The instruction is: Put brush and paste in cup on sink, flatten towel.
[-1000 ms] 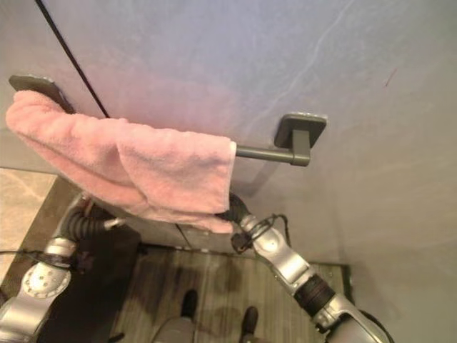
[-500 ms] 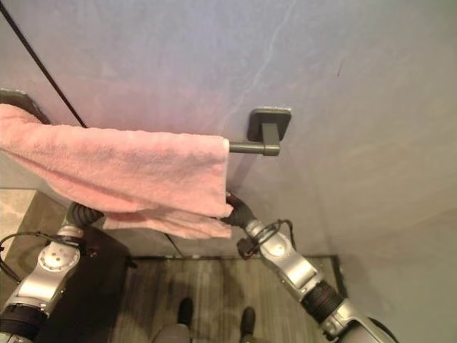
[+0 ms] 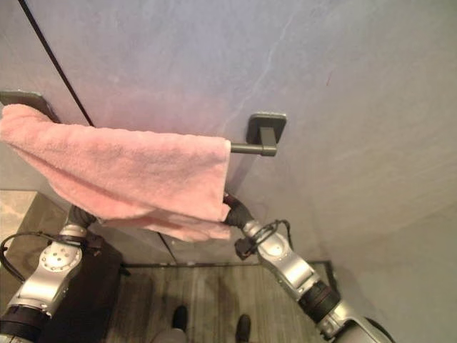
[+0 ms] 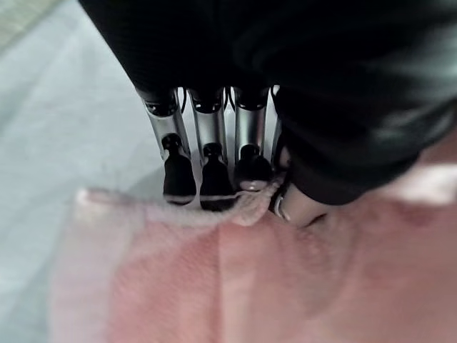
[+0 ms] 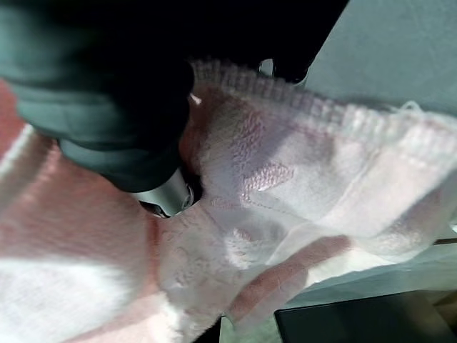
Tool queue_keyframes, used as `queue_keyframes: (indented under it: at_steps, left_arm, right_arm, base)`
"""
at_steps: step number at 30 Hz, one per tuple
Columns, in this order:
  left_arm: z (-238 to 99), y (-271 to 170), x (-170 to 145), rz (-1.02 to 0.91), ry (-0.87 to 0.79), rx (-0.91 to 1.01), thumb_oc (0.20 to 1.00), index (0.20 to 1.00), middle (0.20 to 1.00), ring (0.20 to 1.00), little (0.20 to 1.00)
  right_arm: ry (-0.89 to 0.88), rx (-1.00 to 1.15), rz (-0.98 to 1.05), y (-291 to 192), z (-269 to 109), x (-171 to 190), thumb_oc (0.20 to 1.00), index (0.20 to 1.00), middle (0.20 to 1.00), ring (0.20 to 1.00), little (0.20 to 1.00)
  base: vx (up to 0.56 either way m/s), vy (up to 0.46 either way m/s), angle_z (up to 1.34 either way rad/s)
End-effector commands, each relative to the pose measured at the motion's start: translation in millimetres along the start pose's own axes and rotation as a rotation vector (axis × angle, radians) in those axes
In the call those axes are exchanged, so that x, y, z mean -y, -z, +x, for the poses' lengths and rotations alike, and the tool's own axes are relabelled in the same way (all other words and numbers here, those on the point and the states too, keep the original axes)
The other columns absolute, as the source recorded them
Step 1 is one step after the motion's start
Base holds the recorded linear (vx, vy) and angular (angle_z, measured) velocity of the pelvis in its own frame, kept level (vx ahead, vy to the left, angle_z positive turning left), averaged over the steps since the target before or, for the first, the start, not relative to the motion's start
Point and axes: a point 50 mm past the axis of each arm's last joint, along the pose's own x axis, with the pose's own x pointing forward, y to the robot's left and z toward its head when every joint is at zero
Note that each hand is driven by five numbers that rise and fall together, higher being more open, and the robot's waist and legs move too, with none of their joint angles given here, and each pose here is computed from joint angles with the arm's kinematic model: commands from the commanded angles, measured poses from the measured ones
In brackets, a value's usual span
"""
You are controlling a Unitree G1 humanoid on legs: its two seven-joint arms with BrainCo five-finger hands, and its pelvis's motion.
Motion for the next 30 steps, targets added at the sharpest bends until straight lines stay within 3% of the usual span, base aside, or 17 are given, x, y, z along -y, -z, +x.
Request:
queue_keyframes:
  at_steps: [1,3,4,5,6,7,10,13,17,21,24,27,30]
  left_arm:
    - [2,-48,0,-0.238,0.159,0.269,0.200,0.200,0.200,0.200,0.200]
    - [-3,-50,-1,-0.265,0.206,0.271,0.200,0.200,0.200,0.200,0.200]
    - [-14,-56,1,-0.298,0.354,0.278,0.200,0.200,0.200,0.200,0.200]
    - [-14,-56,1,-0.298,0.354,0.277,0.200,0.200,0.200,0.200,0.200]
    - [-25,-62,8,-0.348,0.490,0.287,0.200,0.200,0.200,0.200,0.200]
    - [-29,-61,9,-0.369,0.508,0.282,0.200,0.200,0.200,0.200,0.200]
    - [-39,-45,12,-0.363,0.533,0.206,0.200,0.200,0.200,0.200,0.200]
    - [-44,-30,10,-0.300,0.534,0.121,0.200,0.200,0.200,0.200,0.200]
    - [-52,-40,17,-0.373,0.650,0.143,0.200,0.200,0.200,0.200,0.200]
    - [-61,-5,20,-0.370,0.593,-0.002,0.200,0.200,0.200,0.200,0.200]
    - [-57,-4,20,-0.281,0.594,-0.003,0.200,0.200,0.200,0.200,0.200]
    - [-56,-13,23,-0.363,0.616,0.033,0.200,0.200,0.200,0.200,0.200]
    - [-59,9,25,-0.317,0.579,-0.052,0.200,0.200,0.200,0.200,0.200]
  right_arm:
    - [-0.097,0.226,0.063,-39,-18,-1,0.200,0.200,0.200,0.200,0.200]
    - [-0.112,0.220,0.072,-39,-24,-1,0.200,0.200,0.200,0.200,0.200]
    - [-0.198,0.235,0.091,-45,-37,-3,0.200,0.200,0.200,0.200,0.200]
    - [-0.199,0.235,0.092,-45,-37,-4,0.200,0.200,0.200,0.200,0.200]
    - [-0.302,0.243,0.132,-49,-49,-9,0.200,0.200,0.200,0.200,0.200]
    - [-0.326,0.236,0.150,-49,-52,-10,0.200,0.200,0.200,0.200,0.200]
    - [-0.378,0.215,0.248,-43,-61,-16,0.200,0.200,0.200,0.200,0.200]
    - [-0.293,0.185,0.198,-35,-65,-5,0.200,0.200,0.200,0.200,0.200]
    - [-0.351,0.239,0.285,-42,-76,-14,0.200,0.200,0.200,0.200,0.200]
    - [-0.272,0.191,0.251,-30,-76,-7,0.200,0.200,0.200,0.200,0.200]
    - [-0.242,0.191,0.243,-28,-73,-7,0.200,0.200,0.200,0.200,0.200]
    - [-0.281,0.238,0.317,-33,-72,-15,0.200,0.200,0.200,0.200,0.200]
    - [-0.236,0.196,0.291,-23,-70,-11,0.200,0.200,0.200,0.200,0.200]
  base:
    - [-0.04,0.012,0.00]
    - [-0.02,0.006,0.00]
    - [0.00,0.000,0.00]
    - [-0.02,0.016,-0.11]
    - [-0.01,0.006,-0.14]
    - [-0.01,0.006,-0.17]
    - [-0.01,0.007,-0.08]
    - [0.00,0.000,0.00]
    - [0.00,0.000,0.00]
    - [0.00,0.000,0.00]
    - [0.01,0.011,0.00]
    - [0.00,0.000,0.00]
    - [0.00,0.000,0.00]
